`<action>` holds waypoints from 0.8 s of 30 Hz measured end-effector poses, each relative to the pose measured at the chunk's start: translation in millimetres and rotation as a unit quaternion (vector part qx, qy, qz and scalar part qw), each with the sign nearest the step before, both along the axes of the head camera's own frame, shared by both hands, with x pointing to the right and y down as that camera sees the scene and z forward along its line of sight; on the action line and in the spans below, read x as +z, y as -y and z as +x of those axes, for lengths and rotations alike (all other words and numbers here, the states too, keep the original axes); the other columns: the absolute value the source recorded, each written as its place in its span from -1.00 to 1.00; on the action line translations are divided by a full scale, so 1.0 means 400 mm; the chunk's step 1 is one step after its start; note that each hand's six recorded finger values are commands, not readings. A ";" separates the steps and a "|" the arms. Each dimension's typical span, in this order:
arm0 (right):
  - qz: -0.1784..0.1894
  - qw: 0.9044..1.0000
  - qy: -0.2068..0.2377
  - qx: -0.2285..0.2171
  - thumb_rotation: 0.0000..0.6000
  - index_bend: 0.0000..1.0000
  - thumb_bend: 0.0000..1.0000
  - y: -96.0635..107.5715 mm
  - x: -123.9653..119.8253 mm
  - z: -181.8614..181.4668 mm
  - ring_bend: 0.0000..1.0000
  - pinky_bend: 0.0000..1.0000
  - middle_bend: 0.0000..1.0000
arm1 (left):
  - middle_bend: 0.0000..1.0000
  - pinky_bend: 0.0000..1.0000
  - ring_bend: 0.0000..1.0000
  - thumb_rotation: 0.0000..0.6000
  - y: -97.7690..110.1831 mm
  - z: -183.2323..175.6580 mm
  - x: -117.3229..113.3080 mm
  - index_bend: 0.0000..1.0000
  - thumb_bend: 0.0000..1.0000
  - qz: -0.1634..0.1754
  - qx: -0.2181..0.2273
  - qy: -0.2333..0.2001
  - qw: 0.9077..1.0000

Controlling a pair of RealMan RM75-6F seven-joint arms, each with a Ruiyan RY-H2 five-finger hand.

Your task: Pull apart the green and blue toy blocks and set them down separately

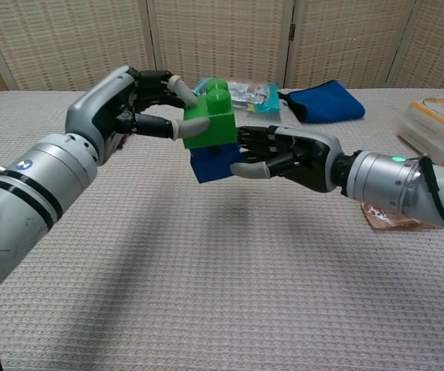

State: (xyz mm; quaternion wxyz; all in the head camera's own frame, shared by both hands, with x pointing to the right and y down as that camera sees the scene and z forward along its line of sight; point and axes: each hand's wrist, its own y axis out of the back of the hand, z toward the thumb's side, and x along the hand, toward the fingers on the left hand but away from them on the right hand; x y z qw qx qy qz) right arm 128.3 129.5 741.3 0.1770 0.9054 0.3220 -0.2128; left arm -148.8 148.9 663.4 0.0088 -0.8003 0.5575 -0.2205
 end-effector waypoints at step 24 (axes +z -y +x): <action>0.148 0.972 -0.152 -0.103 1.00 0.29 -0.18 0.015 -0.023 0.133 -0.63 -1.00 -0.60 | 0.62 -1.00 -0.43 1.00 0.000 -0.130 0.035 0.15 -0.19 0.020 -0.002 0.036 0.999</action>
